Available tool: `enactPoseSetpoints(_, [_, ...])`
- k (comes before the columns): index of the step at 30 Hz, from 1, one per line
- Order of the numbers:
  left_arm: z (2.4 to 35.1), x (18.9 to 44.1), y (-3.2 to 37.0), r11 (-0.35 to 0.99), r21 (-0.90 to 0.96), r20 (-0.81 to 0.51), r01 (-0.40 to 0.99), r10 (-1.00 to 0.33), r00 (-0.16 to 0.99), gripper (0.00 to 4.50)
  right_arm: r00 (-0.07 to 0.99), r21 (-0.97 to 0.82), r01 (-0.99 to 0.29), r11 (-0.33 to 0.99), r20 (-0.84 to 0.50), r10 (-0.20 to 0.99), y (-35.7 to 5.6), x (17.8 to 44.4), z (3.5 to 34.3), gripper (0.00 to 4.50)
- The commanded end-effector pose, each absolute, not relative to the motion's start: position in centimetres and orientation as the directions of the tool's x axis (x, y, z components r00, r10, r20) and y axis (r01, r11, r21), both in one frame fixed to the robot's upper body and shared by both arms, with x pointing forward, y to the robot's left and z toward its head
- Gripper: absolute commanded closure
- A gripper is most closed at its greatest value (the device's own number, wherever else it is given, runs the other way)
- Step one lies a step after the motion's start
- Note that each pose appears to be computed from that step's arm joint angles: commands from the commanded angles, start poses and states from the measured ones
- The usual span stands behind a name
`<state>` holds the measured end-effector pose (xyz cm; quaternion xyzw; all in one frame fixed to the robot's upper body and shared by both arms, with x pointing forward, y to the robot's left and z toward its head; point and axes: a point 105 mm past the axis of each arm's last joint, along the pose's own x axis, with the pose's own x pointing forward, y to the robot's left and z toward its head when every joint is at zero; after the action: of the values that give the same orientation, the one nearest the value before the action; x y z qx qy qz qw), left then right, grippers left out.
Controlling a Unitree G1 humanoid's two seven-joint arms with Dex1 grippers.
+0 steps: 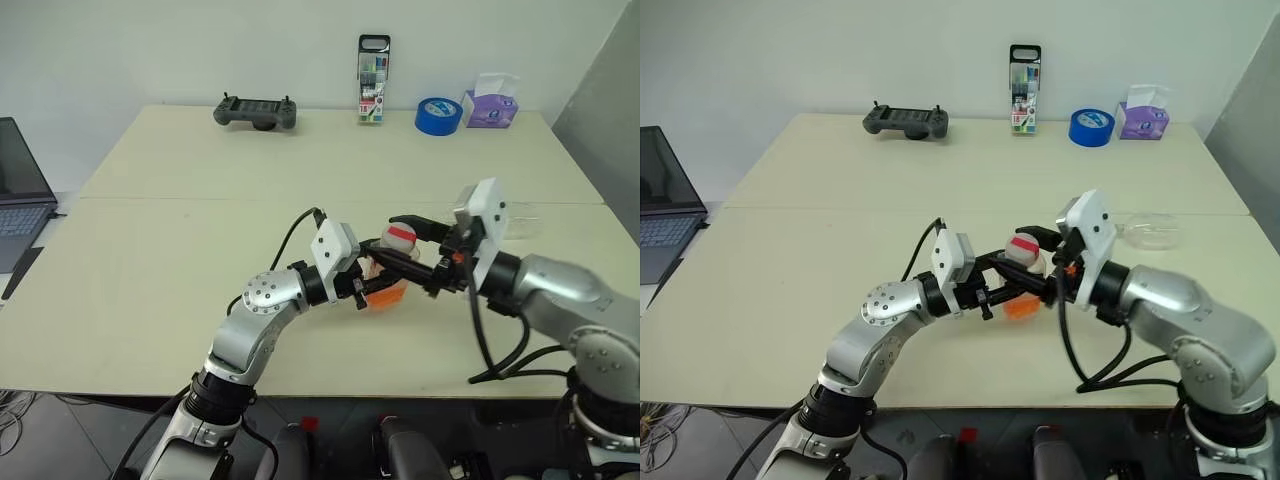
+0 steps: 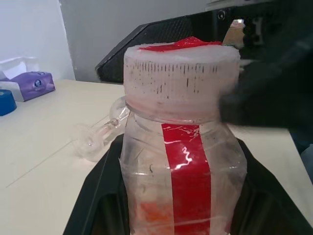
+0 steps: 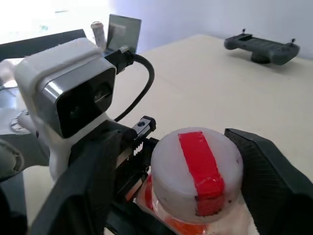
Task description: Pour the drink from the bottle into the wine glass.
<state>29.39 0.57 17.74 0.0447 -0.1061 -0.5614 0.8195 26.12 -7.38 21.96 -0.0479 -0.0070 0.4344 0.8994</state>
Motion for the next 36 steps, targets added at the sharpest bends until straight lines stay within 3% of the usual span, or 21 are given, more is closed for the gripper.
enactPoseSetpoints(1, [19.3,29.0,0.2,0.349,0.235,0.170,0.907,-0.934,0.316,2.60,0.681,-0.103,-0.730,0.675,-0.025,0.732,-7.3,25.3,21.5,0.59])
enactPoseSetpoints(11, [19.0,29.4,0.0,0.338,0.232,0.164,0.912,-0.938,0.305,2.60,0.898,-0.020,-0.424,0.905,0.123,0.423,-8.2,25.8,23.7,0.59])
enactPoseSetpoints(18, [18.9,29.5,-0.2,0.328,0.228,0.166,0.916,-0.941,0.296,2.60,0.926,-0.026,-0.361,0.932,0.106,0.362,-8.1,25.8,23.7,0.59])
enactPoseSetpoints(24, [18.6,29.6,-0.1,0.335,0.223,0.161,0.915,-0.939,0.305,2.60,0.930,-0.042,-0.334,0.942,0.145,0.337,-7.9,25.7,24.4,2.47])
enactPoseSetpoints(25, [18.6,29.7,0.0,0.336,0.223,0.161,0.915,-0.938,0.306,2.60,0.932,-0.046,-0.327,0.944,0.150,0.330,-8.0,25.7,24.5,2.51])
enactPoseSetpoints(31, [18.6,29.3,-0.6,0.324,0.226,0.157,0.918,-0.943,0.294,2.61,0.740,-0.080,-0.656,0.751,0.128,0.660,-6.3,23.0,24.3,2.51])
enactPoseSetpoints(34, [18.7,29.0,-1.1,0.308,0.232,0.156,0.923,-0.948,0.277,2.61,0.649,-0.124,-0.749,0.651,0.063,0.758,-8.0,23.8,24.3,2.52])
enactPoseSetpoints(36, [18.7,28.9,-1.2,0.301,0.236,0.155,0.924,-0.950,0.270,2.61,0.528,-0.127,-0.841,0.526,0.016,0.849,-8.5,24.3,24.8,2.52])
